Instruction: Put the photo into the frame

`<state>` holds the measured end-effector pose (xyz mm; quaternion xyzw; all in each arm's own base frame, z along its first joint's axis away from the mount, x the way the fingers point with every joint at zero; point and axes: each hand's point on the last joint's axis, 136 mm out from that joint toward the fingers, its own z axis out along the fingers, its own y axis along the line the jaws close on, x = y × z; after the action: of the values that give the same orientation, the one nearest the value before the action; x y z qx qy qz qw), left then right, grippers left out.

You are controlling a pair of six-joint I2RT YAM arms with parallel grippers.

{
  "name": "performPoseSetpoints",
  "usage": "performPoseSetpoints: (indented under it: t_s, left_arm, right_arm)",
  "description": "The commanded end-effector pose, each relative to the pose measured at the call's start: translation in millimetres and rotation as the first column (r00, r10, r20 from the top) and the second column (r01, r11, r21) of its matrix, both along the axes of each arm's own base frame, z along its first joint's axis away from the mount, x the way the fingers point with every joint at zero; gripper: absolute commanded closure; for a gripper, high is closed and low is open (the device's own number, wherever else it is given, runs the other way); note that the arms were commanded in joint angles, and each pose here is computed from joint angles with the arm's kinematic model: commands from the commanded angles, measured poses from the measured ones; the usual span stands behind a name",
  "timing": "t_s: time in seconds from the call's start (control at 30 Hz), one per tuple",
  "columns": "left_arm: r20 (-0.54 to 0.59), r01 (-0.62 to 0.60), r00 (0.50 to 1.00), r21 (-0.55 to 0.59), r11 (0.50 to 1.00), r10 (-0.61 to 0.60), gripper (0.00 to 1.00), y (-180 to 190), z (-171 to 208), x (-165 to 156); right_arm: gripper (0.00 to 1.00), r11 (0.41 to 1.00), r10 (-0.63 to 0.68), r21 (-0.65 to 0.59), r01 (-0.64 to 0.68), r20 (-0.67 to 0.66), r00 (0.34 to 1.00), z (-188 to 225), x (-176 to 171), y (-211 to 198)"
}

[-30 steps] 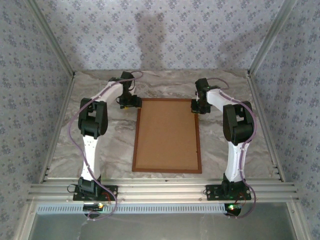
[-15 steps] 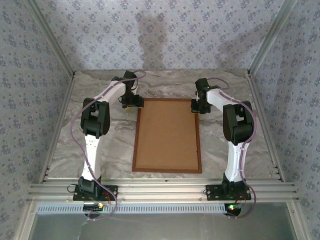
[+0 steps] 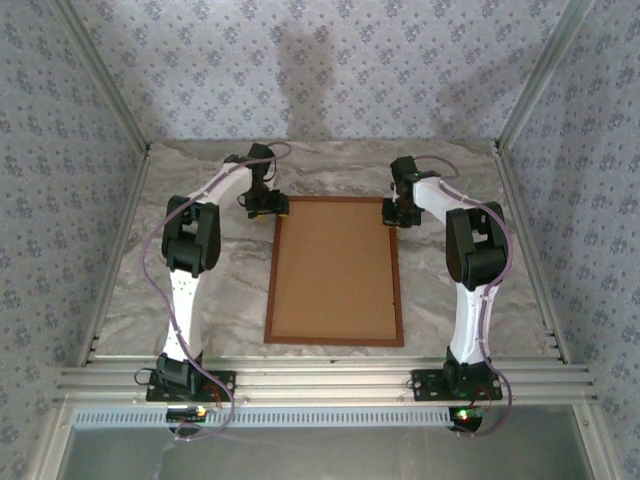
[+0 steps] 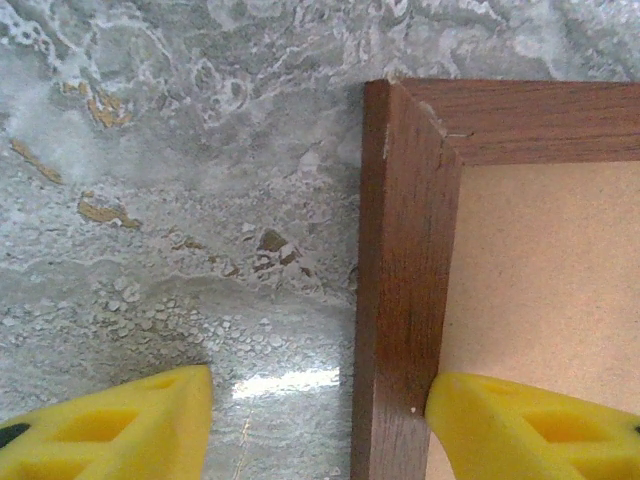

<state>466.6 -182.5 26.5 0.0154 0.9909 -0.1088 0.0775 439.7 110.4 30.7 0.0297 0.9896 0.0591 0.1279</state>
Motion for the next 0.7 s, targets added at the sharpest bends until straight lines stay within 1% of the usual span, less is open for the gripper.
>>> performPoseSetpoints:
  t_s: [0.0,0.43,0.67]
  left_arm:
    - [-0.224,0.091,0.97,-0.002,0.996,-0.089,0.38,-39,-78,-62]
    - [-0.247,0.11,0.963,0.017,0.994,-0.103,0.38,-45,-79,-69]
    - [-0.291,0.161,0.948,0.082,0.983,-0.131,0.39,-49,-77,-72]
  right_arm:
    - [0.88,1.0,0.015,-0.015,-0.015,-0.044,0.999,-19,-4,1]
    - [0.88,1.0,0.016,-0.008,-0.017,-0.039,0.999,-17,-3,2]
    - [0.88,1.0,0.017,0.001,-0.017,-0.034,0.999,-15,-3,4]
